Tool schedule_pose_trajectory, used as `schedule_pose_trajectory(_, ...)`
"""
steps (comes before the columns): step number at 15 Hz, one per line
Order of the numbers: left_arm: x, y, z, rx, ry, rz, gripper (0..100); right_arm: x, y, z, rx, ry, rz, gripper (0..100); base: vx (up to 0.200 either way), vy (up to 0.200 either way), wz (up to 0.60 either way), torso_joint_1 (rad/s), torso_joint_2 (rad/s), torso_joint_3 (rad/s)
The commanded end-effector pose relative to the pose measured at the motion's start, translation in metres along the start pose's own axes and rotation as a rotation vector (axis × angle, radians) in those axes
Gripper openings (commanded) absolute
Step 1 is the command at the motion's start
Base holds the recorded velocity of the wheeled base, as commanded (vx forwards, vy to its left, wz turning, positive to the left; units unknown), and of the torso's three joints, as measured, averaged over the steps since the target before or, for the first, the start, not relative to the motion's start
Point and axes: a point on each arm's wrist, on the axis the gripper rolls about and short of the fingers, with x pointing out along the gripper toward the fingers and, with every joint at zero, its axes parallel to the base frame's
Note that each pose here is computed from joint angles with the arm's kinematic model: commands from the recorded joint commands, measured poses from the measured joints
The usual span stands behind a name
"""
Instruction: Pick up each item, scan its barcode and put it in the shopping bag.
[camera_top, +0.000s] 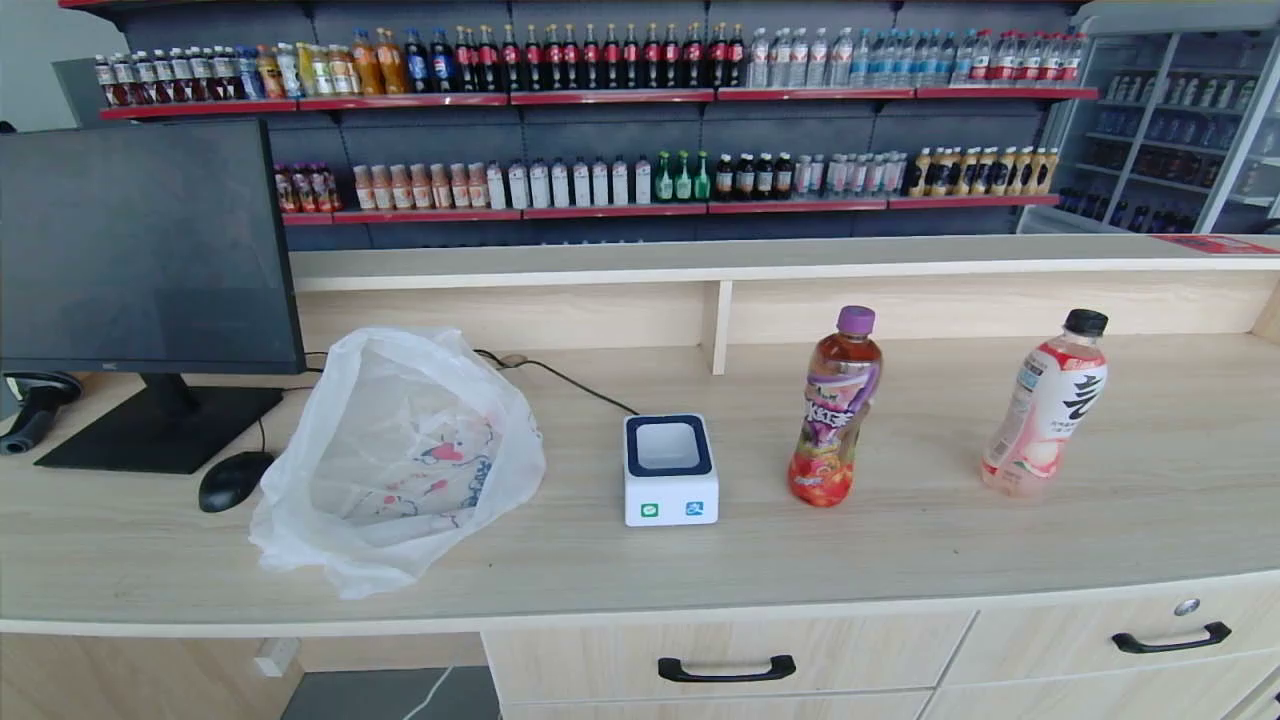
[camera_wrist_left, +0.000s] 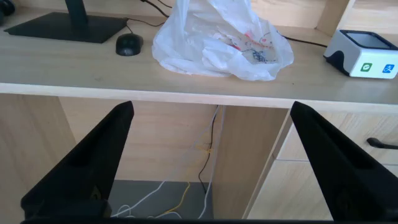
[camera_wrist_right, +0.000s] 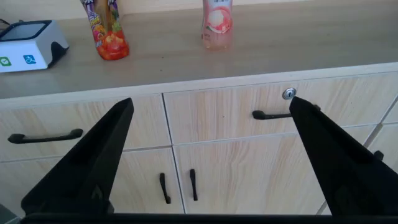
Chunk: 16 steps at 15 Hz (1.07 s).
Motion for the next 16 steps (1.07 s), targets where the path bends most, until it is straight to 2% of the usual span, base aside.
schedule_pose_trajectory(1, 0.0, 0.0, 0.0, -0.001, 0.0, 0.001, 100, 0.0, 0.0, 0.0, -0.003, 0.001, 0.0, 100, 0.0, 0.0, 0.0, 0.0, 0.0, 0.0)
schedule_pose_trajectory(4, 0.0, 0.0, 0.0, -0.001, 0.0, 0.001, 100, -0.001, 0.0, 0.005, 0.006, -0.029, 0.001, 100, 0.0, 0.0, 0.0, 0.0, 0.0, 0.0)
schedule_pose_trajectory(7, 0.0, 0.0, 0.0, -0.001, 0.0, -0.001, 100, -0.01, 0.002, 0.039, 0.0, -0.127, 0.083, 100, 0.0, 0.0, 0.0, 0.0, 0.0, 0.0)
schedule_pose_trajectory(10, 0.0, 0.0, 0.0, -0.001, 0.0, 0.001, 100, 0.006, 0.004, 0.081, 0.012, -0.104, 0.131, 100, 0.0, 0.0, 0.0, 0.0, 0.0, 0.0)
schedule_pose_trajectory(12, 0.0, 0.0, 0.0, -0.001, 0.0, 0.001, 100, 0.031, 0.007, 0.113, 0.017, -0.136, 0.135, 100, 0.0, 0.0, 0.0, 0.0, 0.0, 0.0)
schedule_pose_trajectory(13, 0.0, 0.0, 0.0, -0.001, 0.001, 0.001, 100, 0.065, 0.01, 0.14, 0.018, -0.182, 0.137, 100, 0.0, 0.0, 0.0, 0.0, 0.0, 0.0)
schedule_pose_trajectory(14, 0.0, 0.0, 0.0, -0.001, 0.001, -0.001, 100, 0.092, 0.012, 0.155, 0.019, -0.229, 0.139, 100, 0.0, 0.0, 0.0, 0.0, 0.0, 0.0)
schedule_pose_trajectory(16, 0.0, 0.0, 0.0, -0.001, 0.0, 0.001, 100, 0.139, 0.018, 0.168, 0.023, -0.302, 0.165, 100, 0.0, 0.0, 0.0, 0.0, 0.0, 0.0)
